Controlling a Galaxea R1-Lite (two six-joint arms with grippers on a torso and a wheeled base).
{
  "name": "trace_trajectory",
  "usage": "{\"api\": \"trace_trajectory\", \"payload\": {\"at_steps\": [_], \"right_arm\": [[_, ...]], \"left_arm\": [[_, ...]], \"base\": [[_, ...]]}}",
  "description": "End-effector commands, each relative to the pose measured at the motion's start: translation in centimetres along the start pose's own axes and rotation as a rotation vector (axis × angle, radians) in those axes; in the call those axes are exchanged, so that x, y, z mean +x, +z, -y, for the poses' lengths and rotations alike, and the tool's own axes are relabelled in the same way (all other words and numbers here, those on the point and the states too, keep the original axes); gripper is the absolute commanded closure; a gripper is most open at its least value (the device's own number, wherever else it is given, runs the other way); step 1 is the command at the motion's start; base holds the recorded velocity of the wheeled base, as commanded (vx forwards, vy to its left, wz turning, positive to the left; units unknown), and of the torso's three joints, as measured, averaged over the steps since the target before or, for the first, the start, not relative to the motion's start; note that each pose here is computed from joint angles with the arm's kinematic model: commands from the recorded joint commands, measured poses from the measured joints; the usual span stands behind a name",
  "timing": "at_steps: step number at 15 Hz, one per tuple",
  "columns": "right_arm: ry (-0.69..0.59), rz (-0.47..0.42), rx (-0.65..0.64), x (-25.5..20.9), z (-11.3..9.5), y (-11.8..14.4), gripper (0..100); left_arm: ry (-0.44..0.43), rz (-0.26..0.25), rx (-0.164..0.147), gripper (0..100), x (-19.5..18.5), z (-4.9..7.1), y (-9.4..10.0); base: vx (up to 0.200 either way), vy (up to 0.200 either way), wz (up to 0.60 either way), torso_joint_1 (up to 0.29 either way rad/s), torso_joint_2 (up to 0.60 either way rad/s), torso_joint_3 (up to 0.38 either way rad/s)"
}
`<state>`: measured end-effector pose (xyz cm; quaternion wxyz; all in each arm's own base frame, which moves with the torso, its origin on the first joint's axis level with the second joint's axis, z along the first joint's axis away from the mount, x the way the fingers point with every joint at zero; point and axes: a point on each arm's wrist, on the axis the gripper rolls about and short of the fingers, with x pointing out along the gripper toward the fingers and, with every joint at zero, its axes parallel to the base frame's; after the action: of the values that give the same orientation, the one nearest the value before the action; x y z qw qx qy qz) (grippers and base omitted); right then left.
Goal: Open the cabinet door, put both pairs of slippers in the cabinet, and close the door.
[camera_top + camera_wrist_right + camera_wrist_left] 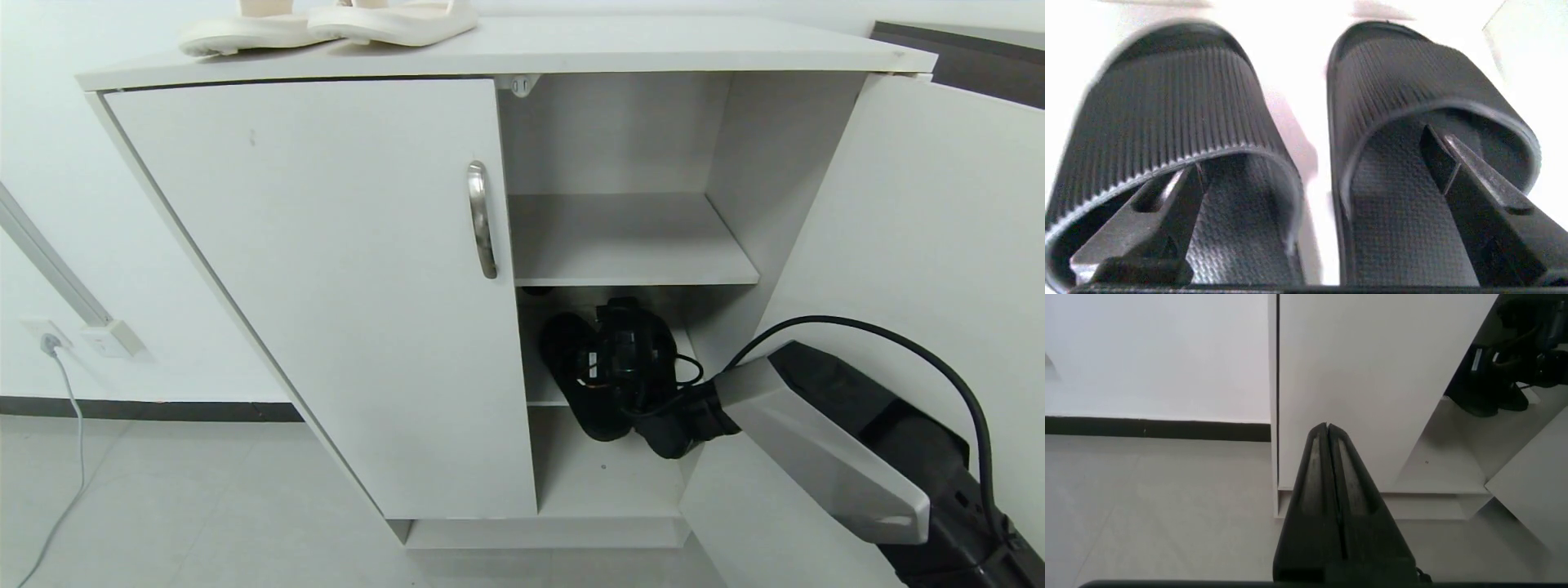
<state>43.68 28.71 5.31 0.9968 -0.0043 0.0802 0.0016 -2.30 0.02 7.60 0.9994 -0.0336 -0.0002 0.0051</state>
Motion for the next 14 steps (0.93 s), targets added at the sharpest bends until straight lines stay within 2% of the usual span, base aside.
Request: {"api": "trace_trajectory", "payload": {"at_steps": [1,14], "right_arm": [[0.005,-0.005,-0.005,-0.9,0.1,0.3,0],[-0.029,0.051,-0.017,2.0,0.4,0.3,0]], "left_arm": [[0.001,-0.001,0.000,100,0.0,0.0,0.0],[0.002,-0.001,0.000,100,0.0,0.0,0.0]], "base": [[0.000,0.000,0.00,0.000,0.00,0.000],[0.000,0.000,0.00,0.000,0.00,0.000]]}}
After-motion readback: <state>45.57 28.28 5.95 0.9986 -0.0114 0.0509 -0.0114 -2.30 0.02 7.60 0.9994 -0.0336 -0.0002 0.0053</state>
